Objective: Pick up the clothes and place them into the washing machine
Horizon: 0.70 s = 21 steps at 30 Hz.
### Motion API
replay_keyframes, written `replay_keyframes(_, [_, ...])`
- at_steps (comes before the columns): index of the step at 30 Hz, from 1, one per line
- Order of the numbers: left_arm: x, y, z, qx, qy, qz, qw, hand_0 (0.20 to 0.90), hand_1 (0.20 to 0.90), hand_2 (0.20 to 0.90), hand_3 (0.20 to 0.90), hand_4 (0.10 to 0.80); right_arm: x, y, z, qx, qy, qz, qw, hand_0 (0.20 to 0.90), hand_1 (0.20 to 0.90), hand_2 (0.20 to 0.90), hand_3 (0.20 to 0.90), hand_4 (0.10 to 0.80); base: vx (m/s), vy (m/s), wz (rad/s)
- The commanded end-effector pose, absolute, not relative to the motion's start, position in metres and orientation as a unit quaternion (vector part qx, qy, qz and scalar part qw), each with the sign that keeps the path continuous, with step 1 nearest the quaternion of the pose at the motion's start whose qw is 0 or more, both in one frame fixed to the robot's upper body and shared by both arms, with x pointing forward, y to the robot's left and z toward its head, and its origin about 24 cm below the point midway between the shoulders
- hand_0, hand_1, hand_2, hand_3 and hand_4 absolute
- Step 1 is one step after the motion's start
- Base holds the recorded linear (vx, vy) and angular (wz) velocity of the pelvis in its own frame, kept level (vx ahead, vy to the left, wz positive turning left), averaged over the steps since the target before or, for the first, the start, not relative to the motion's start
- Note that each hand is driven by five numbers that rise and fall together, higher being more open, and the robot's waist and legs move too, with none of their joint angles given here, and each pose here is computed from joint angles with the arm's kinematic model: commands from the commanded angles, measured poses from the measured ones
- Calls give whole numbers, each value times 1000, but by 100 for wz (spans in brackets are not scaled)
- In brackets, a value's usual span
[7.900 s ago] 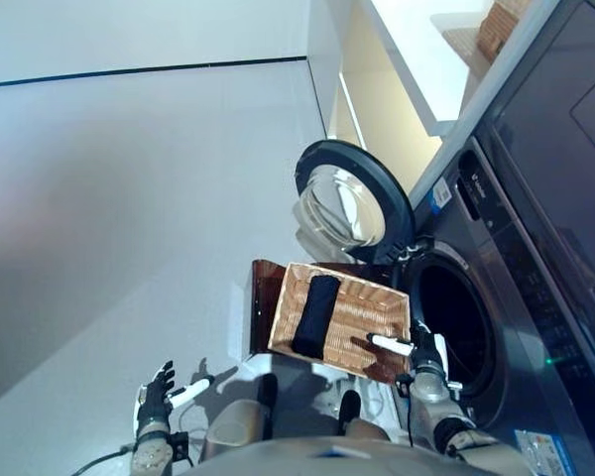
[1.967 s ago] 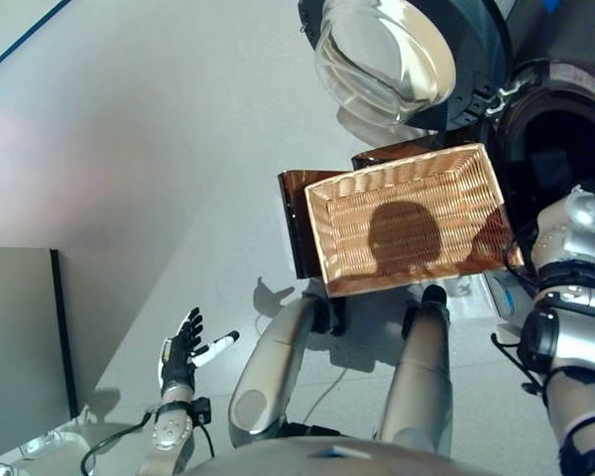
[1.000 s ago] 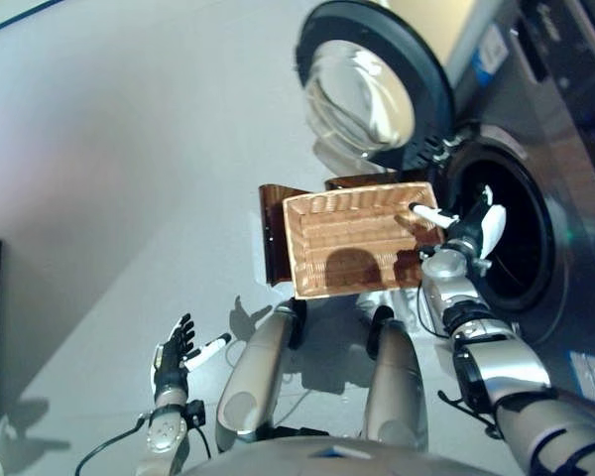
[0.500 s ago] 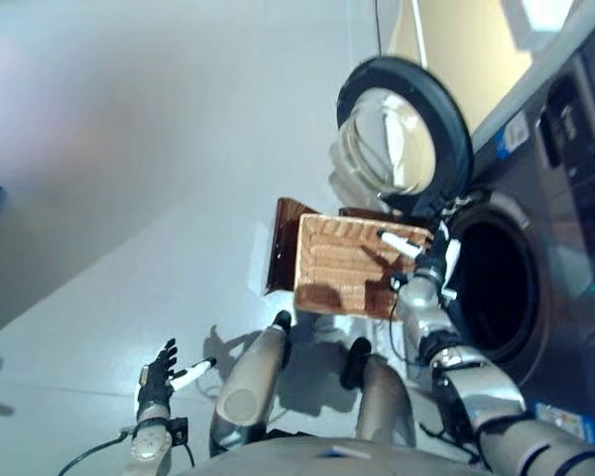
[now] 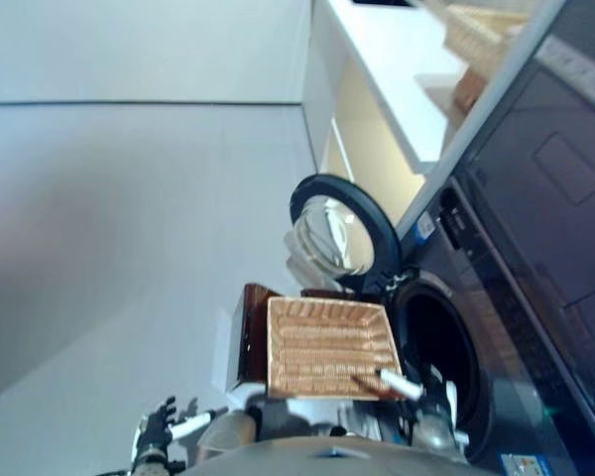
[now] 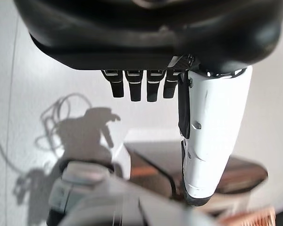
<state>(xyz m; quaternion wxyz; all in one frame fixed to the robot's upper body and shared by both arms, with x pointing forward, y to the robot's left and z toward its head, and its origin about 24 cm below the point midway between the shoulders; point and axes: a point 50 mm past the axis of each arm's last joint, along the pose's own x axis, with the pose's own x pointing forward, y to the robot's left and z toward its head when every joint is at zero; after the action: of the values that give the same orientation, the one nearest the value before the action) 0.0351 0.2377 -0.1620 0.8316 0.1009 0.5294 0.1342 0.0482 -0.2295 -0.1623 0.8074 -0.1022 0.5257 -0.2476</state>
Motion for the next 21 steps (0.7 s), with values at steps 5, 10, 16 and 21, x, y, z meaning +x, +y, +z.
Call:
replay_keyframes(5, [30, 225, -166, 71, 542, 112, 830, 900, 900, 900, 900, 800, 19, -236, -166, -153, 576, -181, 783, 900, 900, 900, 900, 800, -38, -22, -25])
replay_keyframes(10, [30, 220, -168, 88, 553, 82, 824, 900, 900, 900, 900, 800, 0, -235, -168, -160, 611, -166, 757, 900, 900, 900, 900, 800, -36, -10, -8])
replay_keyframes(16, [28, 216, -171, 124, 579, 28, 805, 900, 900, 900, 900, 800, -9, -245, -168, -152, 648, -182, 724, 900, 900, 900, 900, 800, 0, 0, 0])
replay_keyframes(21, [28, 215, -172, 120, 581, 28, 805, 900, 900, 900, 900, 800, 0, -248, -167, -145, 630, -198, 736, 900, 900, 900, 900, 800, 1, -15, -1])
